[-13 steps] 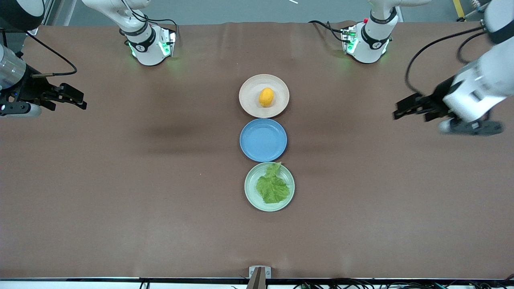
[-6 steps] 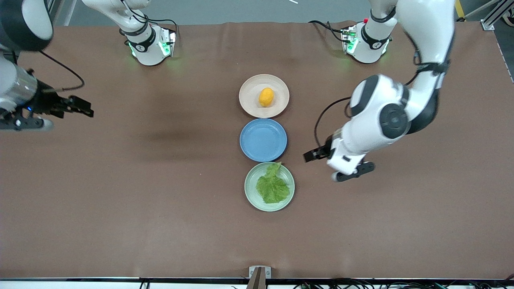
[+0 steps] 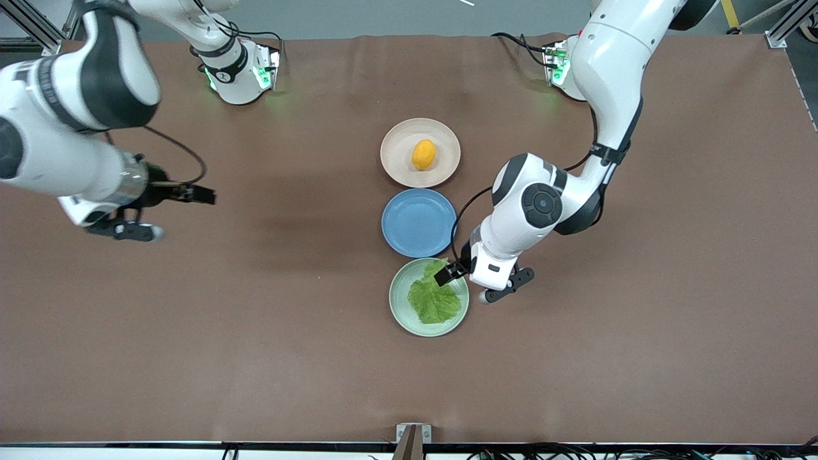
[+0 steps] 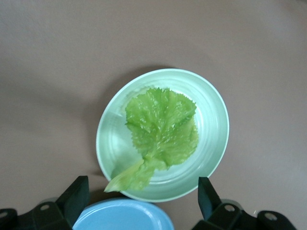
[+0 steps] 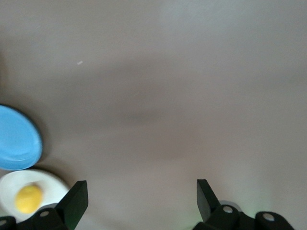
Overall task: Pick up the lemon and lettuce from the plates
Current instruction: 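Close the left gripper on the lettuce while the right gripper grasps the lemon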
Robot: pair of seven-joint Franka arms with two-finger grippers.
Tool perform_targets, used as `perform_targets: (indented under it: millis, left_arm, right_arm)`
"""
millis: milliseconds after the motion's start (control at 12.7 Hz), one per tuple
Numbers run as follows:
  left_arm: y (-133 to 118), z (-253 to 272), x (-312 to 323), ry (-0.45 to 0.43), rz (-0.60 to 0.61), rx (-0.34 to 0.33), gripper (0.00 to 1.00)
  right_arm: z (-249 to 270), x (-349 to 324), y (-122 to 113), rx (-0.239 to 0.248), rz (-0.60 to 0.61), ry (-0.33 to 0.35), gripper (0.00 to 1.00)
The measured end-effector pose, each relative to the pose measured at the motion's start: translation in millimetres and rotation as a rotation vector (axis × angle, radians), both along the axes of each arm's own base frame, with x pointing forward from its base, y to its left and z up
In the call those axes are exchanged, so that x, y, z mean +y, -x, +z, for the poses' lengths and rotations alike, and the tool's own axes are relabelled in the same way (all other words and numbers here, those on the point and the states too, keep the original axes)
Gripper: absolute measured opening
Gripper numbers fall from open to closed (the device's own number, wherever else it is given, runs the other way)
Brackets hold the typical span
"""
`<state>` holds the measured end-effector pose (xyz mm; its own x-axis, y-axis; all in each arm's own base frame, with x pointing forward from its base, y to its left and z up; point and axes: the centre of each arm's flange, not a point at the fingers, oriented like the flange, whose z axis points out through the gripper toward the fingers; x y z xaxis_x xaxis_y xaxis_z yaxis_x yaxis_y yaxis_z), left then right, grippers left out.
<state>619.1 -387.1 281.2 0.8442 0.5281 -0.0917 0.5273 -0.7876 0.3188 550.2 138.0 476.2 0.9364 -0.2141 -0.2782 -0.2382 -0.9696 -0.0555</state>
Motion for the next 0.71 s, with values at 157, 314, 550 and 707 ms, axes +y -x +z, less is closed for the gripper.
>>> perform_targets:
  millis: [157,314,550,707]
  left_arm:
    - [-2.6,-14.1,-3.4,0.021,0.044,-0.027,1.00]
    - [-3.9,-29.4,-6.9,0.039,0.078,-0.054,1.00]
    - [1.3,-56.5,-16.3,0.054,0.111,-0.066,0.97]
    - [6.3,-72.5,-20.3,0.049,0.120,-0.050,0.92]
  right_arm:
    - [-4.4,71.9,27.4,-0.015,-0.066,0.011,1.00]
    - [-24.7,147.7,63.8,-0.068,-0.114,0.018,1.00]
    - [-68.3,256.3,141.6,-0.144,-0.149,0.000,1.00]
    - [-102.0,302.0,182.6,-0.175,-0.138,0.029,1.00]
